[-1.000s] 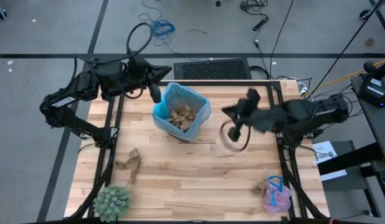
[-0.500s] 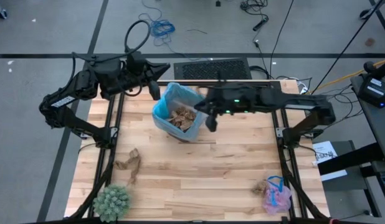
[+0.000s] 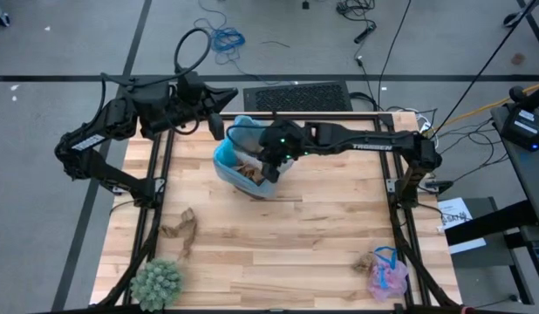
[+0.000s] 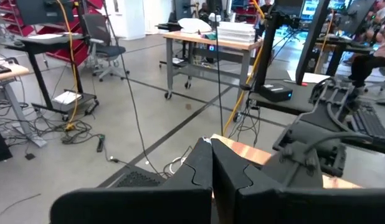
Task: Pick and place trash into bin
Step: Put the gray paper into the brown trash bin, then put the brown paper into the brown trash bin
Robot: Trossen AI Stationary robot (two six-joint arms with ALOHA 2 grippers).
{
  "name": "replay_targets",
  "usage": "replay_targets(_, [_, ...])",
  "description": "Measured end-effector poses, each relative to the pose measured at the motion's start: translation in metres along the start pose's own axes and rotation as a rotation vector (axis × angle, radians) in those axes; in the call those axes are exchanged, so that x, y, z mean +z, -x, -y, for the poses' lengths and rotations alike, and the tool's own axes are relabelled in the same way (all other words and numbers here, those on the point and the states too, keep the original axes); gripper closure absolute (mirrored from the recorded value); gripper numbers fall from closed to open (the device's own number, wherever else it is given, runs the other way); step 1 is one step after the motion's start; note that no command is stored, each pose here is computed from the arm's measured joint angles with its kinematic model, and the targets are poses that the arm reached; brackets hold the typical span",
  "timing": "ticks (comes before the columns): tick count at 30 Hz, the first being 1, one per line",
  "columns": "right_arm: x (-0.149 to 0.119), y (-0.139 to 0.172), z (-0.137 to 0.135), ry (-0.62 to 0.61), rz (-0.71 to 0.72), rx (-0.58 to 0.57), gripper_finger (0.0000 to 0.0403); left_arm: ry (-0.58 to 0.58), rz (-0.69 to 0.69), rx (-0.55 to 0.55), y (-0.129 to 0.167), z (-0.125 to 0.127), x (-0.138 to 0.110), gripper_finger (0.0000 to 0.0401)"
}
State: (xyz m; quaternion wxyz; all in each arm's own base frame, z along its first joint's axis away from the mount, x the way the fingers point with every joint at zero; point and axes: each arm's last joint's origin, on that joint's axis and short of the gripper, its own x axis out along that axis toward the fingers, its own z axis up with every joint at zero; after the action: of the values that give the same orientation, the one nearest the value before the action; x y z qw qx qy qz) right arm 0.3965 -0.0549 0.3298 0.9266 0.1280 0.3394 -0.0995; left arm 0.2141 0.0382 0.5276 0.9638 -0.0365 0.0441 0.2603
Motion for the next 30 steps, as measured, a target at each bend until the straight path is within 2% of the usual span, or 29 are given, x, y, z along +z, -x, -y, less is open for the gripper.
replay_targets(6, [-0.004,0.002,0.001,-0.004,-0.053,-0.011,0.0276,-0.008,-0.008,0.041,0.0,-0.001,-0.001,0.0401])
replay_targets(9, [0.001,0.017,-0.001,-0.008,-0.09,-0.013,0.0229,-0.01,-0.013,0.052,-0.001,-0.003,-0.002,0.0401])
replay_targets(12, [0.003,0.043,-0.006,-0.016,-0.226,0.065,0.0203,-0.014,-0.022,0.036,-0.001,-0.004,-0.002,0.0401])
replay_targets(16, [-0.009,0.074,-0.023,-0.03,-0.488,0.173,0.0204,-0.033,-0.028,0.016,-0.002,-0.004,-0.003,0.0401])
replay_targets(20, [-0.03,0.1,-0.043,-0.03,-0.705,0.178,0.0225,-0.037,-0.025,0.026,-0.002,-0.006,-0.002,0.0401])
replay_targets(25, [-0.058,0.117,-0.069,-0.131,-0.786,0.166,0.0259,-0.034,-0.025,0.036,-0.004,-0.01,-0.002,0.0401])
replay_targets(30, [-0.104,0.129,-0.086,-0.265,-0.921,0.05,0.0281,-0.029,-0.028,-0.004,-0.005,-0.012,-0.002,0.0401])
